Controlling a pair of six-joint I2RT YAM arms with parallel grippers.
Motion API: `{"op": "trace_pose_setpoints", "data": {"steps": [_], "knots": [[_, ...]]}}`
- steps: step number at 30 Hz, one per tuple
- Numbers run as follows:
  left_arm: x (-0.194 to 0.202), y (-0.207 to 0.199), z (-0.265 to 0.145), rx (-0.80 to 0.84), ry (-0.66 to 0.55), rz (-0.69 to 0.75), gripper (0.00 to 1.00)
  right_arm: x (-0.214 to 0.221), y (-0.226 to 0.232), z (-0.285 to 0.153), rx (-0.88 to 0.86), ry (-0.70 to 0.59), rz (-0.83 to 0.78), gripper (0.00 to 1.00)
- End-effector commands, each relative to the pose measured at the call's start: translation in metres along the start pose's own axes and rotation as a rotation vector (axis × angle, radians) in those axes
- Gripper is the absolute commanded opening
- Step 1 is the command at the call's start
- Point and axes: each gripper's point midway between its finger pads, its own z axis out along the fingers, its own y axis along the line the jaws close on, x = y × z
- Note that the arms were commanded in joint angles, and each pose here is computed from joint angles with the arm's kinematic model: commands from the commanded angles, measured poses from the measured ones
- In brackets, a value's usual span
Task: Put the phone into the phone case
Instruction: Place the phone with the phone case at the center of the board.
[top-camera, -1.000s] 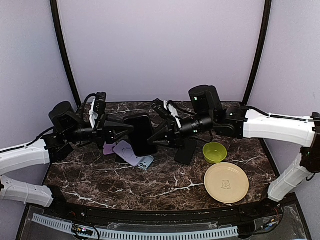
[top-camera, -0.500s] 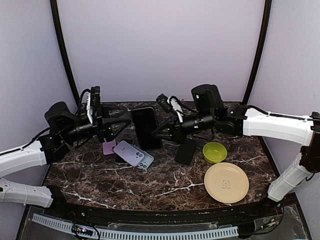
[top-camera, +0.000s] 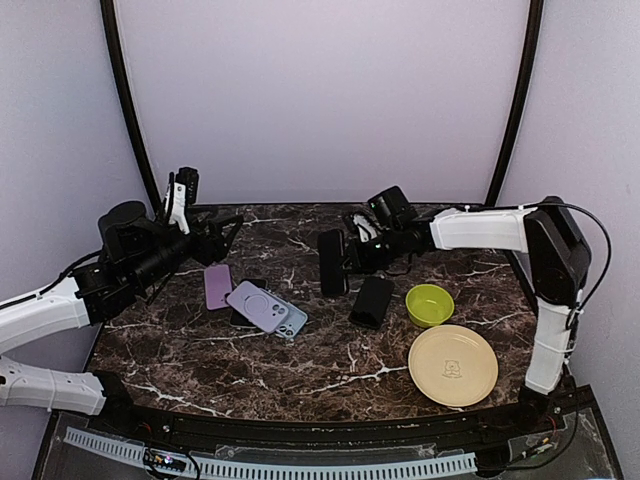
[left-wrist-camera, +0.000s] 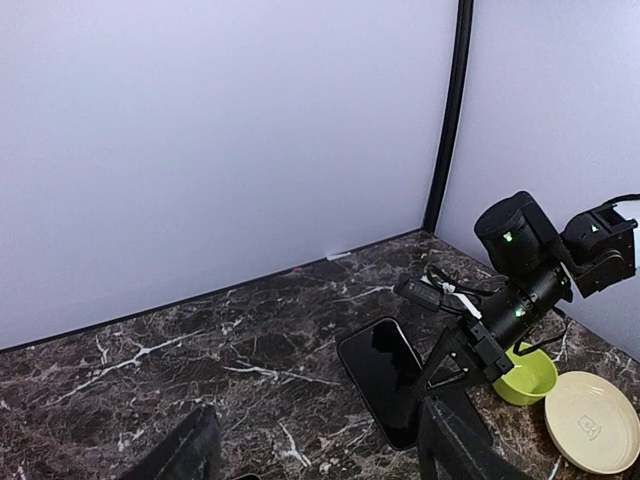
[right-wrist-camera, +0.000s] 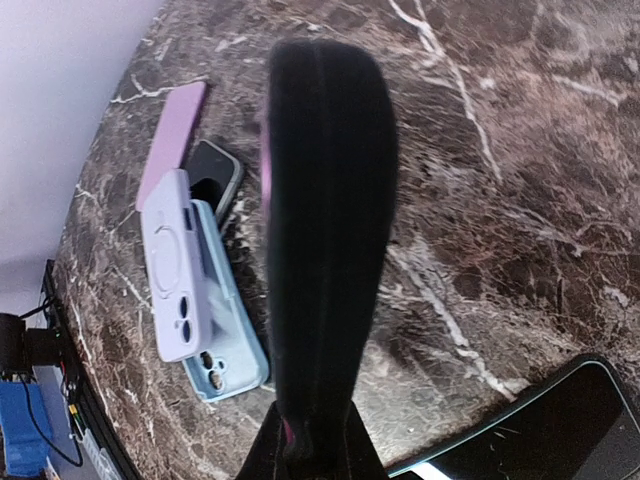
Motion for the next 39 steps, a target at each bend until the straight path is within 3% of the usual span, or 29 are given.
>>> {"op": "trace_pose_setpoints", "data": {"steps": [1, 8, 13, 21, 26, 30, 34, 39], "knots": [[-0.008, 0.009, -0.001, -0.053, -0.003, 0.015, 0.69, -0.032, 0.025, 0.004, -0.099, -0.05, 0.012, 0.0], [-0.005, 0.008, 0.002, -0.052, 0.012, 0.017, 0.69, -0.018, -0.003, 0.037, -0.056, 0.012, 0.074, 0.0], [-0.005, 0.009, 0.002, -0.054, 0.016, 0.017, 0.69, -0.006, -0.037, 0.049, 0.067, 0.052, 0.093, 0.22], [-0.005, 0.008, 0.003, -0.05, 0.019, 0.016, 0.69, 0.005, -0.072, 0.054, 0.228, 0.078, 0.08, 0.29], [-0.005, 0.008, 0.003, -0.05, 0.02, 0.016, 0.69, 0.002, -0.088, 0.044, 0.373, 0.078, 0.029, 0.4], [-0.004, 0.008, 0.004, -0.048, 0.023, 0.015, 0.69, 0.0, -0.086, 0.04, 0.437, 0.088, -0.035, 0.4], [-0.004, 0.007, 0.005, -0.047, 0.026, 0.016, 0.69, 0.001, -0.07, 0.04, 0.453, 0.1, -0.111, 0.33], [-0.003, 0.008, 0.004, -0.05, 0.027, 0.019, 0.69, 0.024, -0.074, 0.043, 0.536, 0.178, -0.137, 0.32]]}}
